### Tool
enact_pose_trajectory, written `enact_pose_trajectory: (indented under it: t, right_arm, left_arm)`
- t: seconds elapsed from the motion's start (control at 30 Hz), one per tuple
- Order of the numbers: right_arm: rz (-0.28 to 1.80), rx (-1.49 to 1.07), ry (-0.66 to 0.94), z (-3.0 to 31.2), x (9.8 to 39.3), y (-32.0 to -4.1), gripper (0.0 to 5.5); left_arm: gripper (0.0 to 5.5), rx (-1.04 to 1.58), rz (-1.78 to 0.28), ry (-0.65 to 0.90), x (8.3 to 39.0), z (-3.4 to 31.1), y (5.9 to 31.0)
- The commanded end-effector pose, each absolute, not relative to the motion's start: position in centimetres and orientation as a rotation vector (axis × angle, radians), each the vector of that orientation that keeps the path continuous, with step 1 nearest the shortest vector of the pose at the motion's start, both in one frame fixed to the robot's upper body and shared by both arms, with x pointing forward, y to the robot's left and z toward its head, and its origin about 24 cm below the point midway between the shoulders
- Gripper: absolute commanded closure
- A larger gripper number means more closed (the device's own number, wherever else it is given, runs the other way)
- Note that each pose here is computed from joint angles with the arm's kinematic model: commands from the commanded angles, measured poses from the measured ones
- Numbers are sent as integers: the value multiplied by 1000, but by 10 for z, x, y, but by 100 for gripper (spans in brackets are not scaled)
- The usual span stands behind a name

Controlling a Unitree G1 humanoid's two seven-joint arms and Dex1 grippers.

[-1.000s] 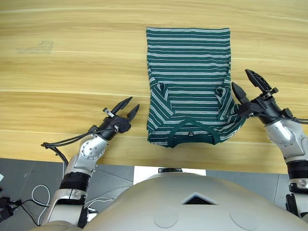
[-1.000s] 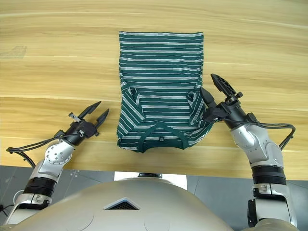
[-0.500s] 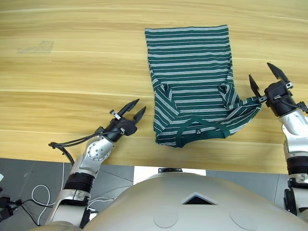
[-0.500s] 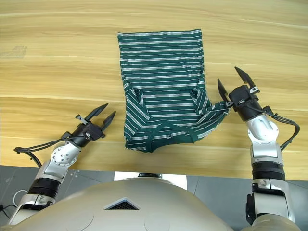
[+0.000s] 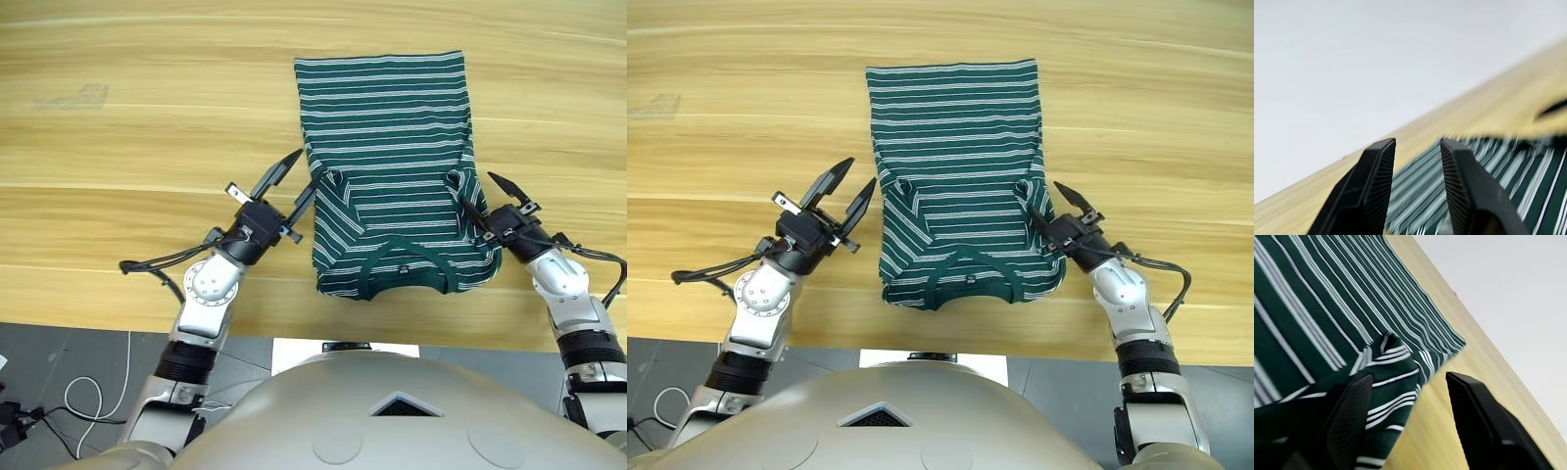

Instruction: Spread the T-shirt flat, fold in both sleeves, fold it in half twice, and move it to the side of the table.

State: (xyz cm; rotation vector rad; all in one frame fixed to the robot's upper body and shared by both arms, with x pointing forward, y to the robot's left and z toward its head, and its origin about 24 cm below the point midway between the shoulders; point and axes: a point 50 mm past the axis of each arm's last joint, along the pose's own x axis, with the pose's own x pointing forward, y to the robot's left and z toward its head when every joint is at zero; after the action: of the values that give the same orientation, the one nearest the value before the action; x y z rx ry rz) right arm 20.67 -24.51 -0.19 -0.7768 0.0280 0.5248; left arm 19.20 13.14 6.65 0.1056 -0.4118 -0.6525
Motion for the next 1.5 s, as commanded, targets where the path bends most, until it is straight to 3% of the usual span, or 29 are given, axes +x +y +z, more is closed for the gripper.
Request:
enact_pose_trajectory:
  t: [0.03,0.3,0.6,0.77,0.97,1.13,1.27,1.4,1.5]
  right_arm:
    - [527,-764,29,-3,207,-247,275]
    - [536,-738,-10,3,216,-242,275]
    - [538,-693,-30,5,220,-233,275]
    - [543,-684,-35,7,221,-231,275]
    - [543,-685,-34,5,221,-229,275]
    - [462,-629,-76,21,221,-237,275]
    - [434,-580,-83,22,215,-236,275]
    - [339,-546,-83,28,220,-250,275]
    - [316,-538,-87,32,224,-255,275]
  left_arm:
    - [381,-68,-722,-389,193,71,101]
    - [381,-239,-956,-37,176,24,8]
    - [381,-309,-1142,208,168,-1,-53]
    - [381,-385,-1146,254,169,4,-68]
    - [381,-438,-1173,218,171,16,-66]
    - [381,-311,-991,467,177,-10,-48]
    - [381,-269,-790,756,172,-41,-15]
    - [381,-230,-689,894,164,-62,14]
    - [381,-218,-668,939,157,-69,22]
